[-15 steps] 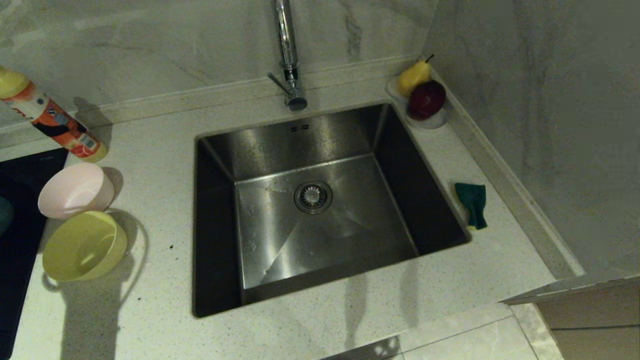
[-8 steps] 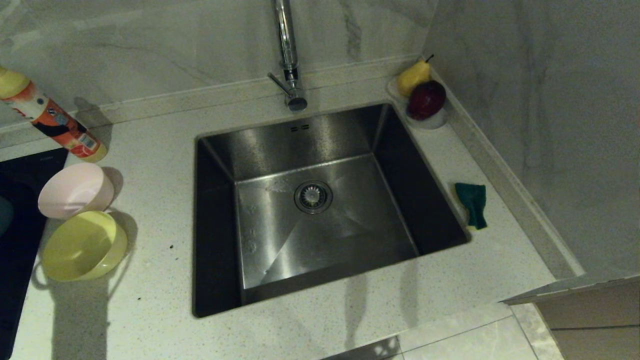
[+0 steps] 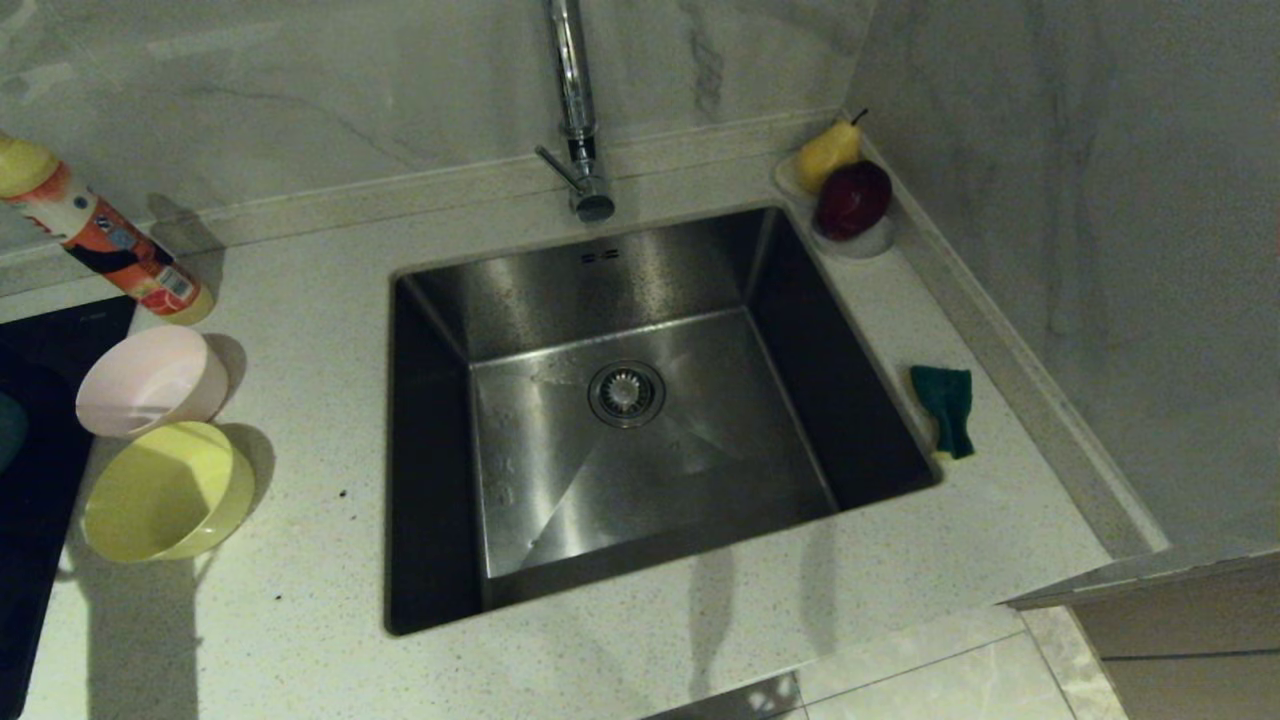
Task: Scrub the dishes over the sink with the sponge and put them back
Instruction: Place the bowl on the bowl
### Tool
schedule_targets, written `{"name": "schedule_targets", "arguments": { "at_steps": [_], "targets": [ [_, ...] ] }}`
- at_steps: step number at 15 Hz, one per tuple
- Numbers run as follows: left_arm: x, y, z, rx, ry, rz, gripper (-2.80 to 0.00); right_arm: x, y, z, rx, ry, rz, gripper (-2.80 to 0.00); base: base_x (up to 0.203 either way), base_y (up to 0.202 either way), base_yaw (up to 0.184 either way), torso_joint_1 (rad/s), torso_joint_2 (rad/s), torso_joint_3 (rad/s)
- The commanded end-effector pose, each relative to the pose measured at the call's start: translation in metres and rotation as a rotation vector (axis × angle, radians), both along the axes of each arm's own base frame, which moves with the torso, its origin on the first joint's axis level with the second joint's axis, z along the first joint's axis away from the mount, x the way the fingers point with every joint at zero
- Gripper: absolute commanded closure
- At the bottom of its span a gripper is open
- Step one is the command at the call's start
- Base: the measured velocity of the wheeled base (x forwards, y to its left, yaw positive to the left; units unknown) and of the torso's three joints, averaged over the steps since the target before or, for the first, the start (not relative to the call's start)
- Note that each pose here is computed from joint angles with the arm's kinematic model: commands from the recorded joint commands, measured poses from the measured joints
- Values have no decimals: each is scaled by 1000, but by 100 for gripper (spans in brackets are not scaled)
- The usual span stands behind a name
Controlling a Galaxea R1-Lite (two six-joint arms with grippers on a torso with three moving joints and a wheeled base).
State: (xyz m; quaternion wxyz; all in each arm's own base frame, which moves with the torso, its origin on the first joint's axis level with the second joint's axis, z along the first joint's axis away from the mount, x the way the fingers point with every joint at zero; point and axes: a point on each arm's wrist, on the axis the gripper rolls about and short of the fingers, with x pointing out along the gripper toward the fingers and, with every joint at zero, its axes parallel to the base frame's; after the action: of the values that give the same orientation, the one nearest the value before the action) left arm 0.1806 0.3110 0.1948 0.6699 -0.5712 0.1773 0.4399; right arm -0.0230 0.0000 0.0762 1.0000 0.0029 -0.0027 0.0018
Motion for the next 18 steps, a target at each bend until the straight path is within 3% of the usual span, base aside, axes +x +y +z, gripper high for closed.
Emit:
{"name": "schedule_targets", "arguments": {
  "at_steps": [1, 18],
  "targets": [
    [4, 5, -4, -4, 13, 12, -280, 0, 0, 0, 0, -2, 1, 0, 0, 0, 0, 0, 0, 0],
    [13, -2, -9, -43, 38, -17, -280, 0, 0, 0, 0, 1, 1, 0, 0, 0, 0, 0, 0, 0]
  ]
}}
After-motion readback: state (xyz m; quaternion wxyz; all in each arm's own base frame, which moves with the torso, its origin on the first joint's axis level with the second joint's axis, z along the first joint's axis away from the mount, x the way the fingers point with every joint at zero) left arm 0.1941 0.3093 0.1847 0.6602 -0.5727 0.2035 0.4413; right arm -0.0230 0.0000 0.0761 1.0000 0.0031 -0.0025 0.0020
